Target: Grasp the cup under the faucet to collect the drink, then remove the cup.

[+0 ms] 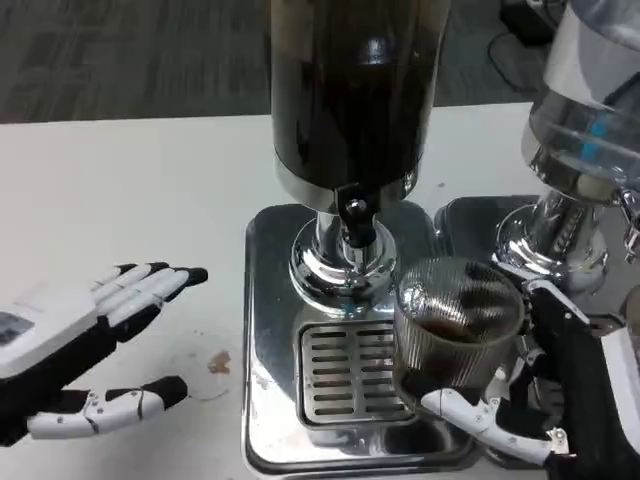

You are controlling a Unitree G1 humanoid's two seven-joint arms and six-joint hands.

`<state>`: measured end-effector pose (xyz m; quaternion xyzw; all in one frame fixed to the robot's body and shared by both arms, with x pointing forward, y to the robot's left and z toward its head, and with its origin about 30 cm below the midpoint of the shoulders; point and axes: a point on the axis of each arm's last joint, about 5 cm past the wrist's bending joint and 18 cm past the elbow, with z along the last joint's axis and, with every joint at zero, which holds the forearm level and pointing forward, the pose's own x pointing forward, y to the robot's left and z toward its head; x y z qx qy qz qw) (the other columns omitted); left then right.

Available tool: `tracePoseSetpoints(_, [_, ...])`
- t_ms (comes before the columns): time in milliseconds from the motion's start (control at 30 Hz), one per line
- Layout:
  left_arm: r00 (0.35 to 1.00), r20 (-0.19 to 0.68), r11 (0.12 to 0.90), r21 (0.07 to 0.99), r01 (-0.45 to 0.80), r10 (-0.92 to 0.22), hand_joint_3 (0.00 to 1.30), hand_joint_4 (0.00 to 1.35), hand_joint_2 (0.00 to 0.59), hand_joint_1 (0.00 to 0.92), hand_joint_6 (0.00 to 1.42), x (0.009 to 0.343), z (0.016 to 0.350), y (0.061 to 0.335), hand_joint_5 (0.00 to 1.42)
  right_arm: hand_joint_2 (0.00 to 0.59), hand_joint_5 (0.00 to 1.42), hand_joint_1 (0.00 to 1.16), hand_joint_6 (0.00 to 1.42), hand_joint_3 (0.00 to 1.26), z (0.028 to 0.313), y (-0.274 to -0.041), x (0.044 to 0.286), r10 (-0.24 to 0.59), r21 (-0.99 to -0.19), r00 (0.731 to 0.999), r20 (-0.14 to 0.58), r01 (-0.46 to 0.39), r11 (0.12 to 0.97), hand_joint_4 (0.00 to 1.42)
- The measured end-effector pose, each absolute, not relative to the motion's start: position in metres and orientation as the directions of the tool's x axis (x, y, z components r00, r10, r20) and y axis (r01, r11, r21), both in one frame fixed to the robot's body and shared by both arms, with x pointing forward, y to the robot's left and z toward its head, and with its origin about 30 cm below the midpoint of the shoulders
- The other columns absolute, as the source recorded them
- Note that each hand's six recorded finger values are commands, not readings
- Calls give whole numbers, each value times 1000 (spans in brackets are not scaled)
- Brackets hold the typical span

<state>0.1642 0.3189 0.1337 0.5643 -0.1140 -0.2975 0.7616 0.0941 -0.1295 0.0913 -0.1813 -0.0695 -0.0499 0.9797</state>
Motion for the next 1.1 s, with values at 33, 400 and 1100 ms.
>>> tracePoseSetpoints(33, [795, -160, 185, 928, 323, -585, 0, 0, 254, 0, 0, 165, 133, 318, 0, 129, 861, 1023, 1303, 532, 91, -130, 93, -73, -349, 986, 150, 122, 929, 608])
tracePoseSetpoints(400, [780, -163, 180, 926, 332, -604, 0, 0, 258, 0, 0, 171, 127, 311, 0, 129, 861, 1020, 1304, 537, 102, -131, 83, -81, -342, 982, 172, 137, 930, 610])
tracePoseSetpoints(1100, [768, -143, 176, 932, 316, -624, 0, 0, 277, 0, 0, 165, 130, 295, 0, 135, 872, 1003, 1304, 546, 116, -140, 70, -34, -323, 985, 172, 89, 942, 617])
